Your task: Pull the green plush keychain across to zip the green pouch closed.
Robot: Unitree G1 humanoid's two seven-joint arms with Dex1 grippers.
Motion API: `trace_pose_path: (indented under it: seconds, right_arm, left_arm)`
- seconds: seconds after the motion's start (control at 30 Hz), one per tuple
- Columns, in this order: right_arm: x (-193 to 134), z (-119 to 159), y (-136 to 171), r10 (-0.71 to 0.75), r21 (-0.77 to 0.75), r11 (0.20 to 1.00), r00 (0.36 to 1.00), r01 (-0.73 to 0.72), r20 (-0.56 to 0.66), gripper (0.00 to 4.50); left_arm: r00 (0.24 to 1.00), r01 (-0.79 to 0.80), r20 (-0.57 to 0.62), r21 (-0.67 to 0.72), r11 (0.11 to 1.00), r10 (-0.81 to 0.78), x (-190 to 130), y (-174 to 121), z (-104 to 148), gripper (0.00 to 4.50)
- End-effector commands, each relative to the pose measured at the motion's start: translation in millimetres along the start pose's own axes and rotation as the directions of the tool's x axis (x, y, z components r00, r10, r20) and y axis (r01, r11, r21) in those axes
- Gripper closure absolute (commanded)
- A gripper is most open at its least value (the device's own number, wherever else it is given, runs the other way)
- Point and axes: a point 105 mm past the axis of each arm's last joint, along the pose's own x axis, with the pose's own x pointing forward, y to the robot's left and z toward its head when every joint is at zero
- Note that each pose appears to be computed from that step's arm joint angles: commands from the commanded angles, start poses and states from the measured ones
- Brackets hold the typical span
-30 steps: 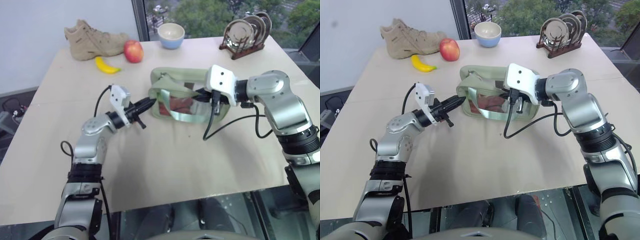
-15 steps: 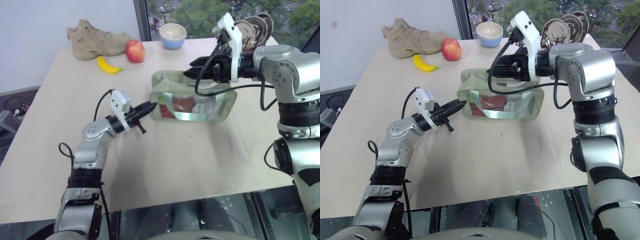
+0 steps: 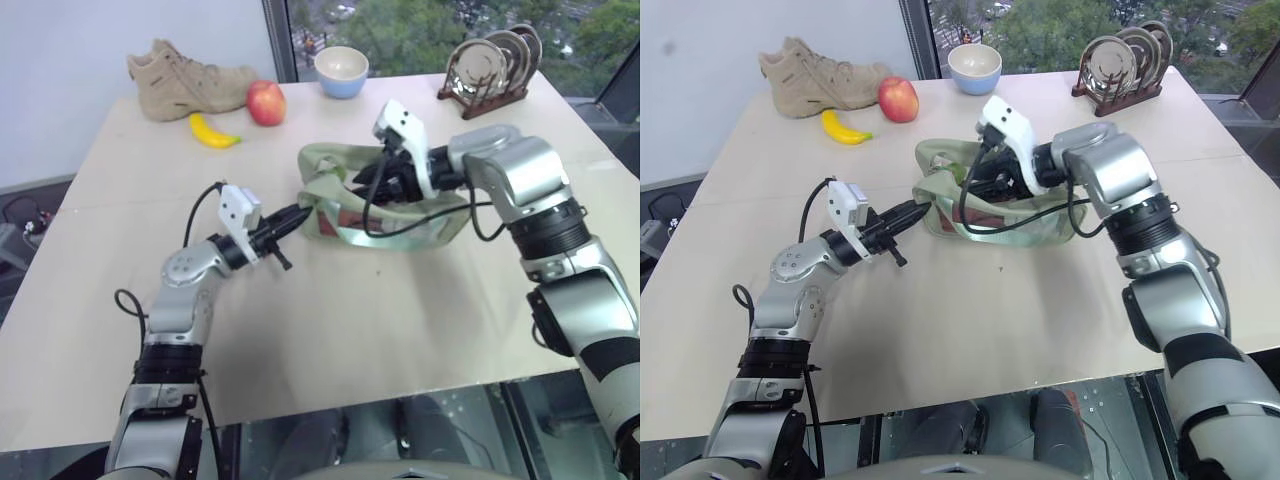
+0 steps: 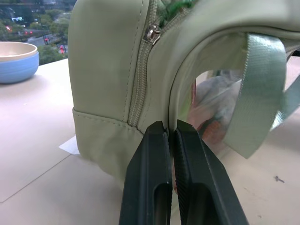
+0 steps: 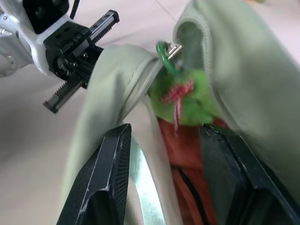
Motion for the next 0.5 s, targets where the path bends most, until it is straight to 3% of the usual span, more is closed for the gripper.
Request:
trace_pose_path:
  seconds: [0.03,0.2,0.33,0.5]
  right_arm:
    - [6,16,2,0.011,-0.015,1.000,0.998,-0.010,0.069,2.20]
    - [16,22,-2,-0.015,-0.042,0.999,0.991,0.021,0.134,2.20]
    - [8,29,3,0.038,0.182,0.980,0.977,-0.077,0.209,2.20]
    - [1,30,5,0.062,0.336,0.931,0.968,-0.143,0.242,2.20]
  left_arm:
    - [0.998,0.011,0.058,0.058,0.998,-0.014,1,-2,18,4.50]
    - [0.999,0.005,0.053,0.061,0.998,-0.008,-2,-4,17,4.50]
    - [0.999,-0.002,0.050,0.060,0.998,-0.001,-4,-5,17,4.50]
    - [0.999,-0.004,0.046,0.060,0.998,0.001,-5,-4,17,4.50]
